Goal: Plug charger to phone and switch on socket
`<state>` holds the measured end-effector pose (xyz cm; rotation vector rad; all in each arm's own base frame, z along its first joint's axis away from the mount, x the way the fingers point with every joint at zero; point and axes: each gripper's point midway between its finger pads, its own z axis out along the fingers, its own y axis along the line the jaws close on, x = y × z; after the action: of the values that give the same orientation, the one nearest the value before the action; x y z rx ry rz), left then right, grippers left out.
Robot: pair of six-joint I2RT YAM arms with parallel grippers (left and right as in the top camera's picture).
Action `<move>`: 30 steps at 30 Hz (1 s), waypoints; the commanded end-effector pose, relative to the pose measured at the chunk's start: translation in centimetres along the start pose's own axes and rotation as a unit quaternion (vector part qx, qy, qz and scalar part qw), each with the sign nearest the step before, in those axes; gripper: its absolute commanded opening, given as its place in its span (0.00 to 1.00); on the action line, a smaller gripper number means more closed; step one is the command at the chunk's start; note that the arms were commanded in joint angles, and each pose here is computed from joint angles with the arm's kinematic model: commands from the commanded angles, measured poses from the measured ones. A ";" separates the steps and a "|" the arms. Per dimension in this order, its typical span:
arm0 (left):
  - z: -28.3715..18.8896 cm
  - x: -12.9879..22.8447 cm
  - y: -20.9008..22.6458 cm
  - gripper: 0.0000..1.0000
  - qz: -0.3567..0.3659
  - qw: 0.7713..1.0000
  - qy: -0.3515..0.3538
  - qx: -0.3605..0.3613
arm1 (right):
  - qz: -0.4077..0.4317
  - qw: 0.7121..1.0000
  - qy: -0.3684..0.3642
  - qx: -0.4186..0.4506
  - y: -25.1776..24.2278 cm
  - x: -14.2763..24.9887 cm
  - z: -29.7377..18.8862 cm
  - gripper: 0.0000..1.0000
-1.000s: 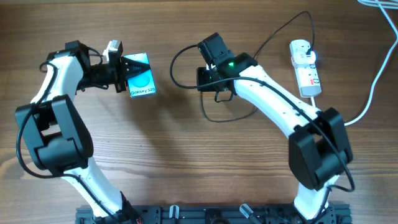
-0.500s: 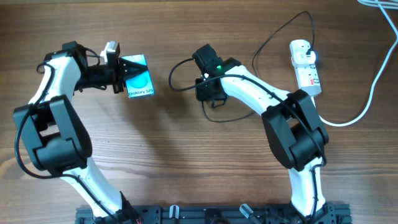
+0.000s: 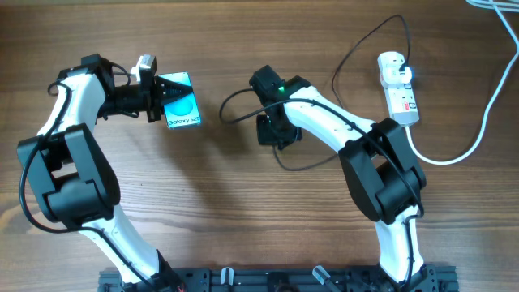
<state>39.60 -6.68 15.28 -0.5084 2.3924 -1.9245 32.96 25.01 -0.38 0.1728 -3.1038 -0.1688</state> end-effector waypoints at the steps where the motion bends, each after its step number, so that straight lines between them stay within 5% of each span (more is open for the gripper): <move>1: -0.3 0.2 -1.0 0.04 0.016 1.000 -0.003 0.014 | -0.021 0.995 0.064 0.078 -3.3 3.1 1.6 0.05; 5: -0.3 0.1 -1.0 0.04 0.017 1.000 -0.003 0.014 | -0.025 0.987 0.075 0.137 -5.6 3.8 1.0 0.05; 7: -0.3 0.1 -1.0 0.04 0.017 1.000 -0.003 0.014 | -0.025 0.989 0.064 0.132 -5.3 3.3 1.2 0.41; 10: -0.3 0.1 -1.0 0.04 0.017 1.000 -0.003 0.014 | -0.026 0.993 0.030 0.115 -4.4 1.7 1.5 0.50; 15: -0.3 0.1 -1.0 0.04 0.017 1.000 -0.003 0.014 | -0.020 0.993 0.012 0.116 -5.2 0.5 1.5 0.49; 30: -0.3 0.1 -0.7 0.04 0.016 1.000 -0.004 0.006 | -0.003 0.997 0.018 0.068 -6.1 -0.7 1.5 0.26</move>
<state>39.60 -6.67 15.28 -0.5084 2.3928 -1.9241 35.00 19.82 -0.47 0.1509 -3.1262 0.0043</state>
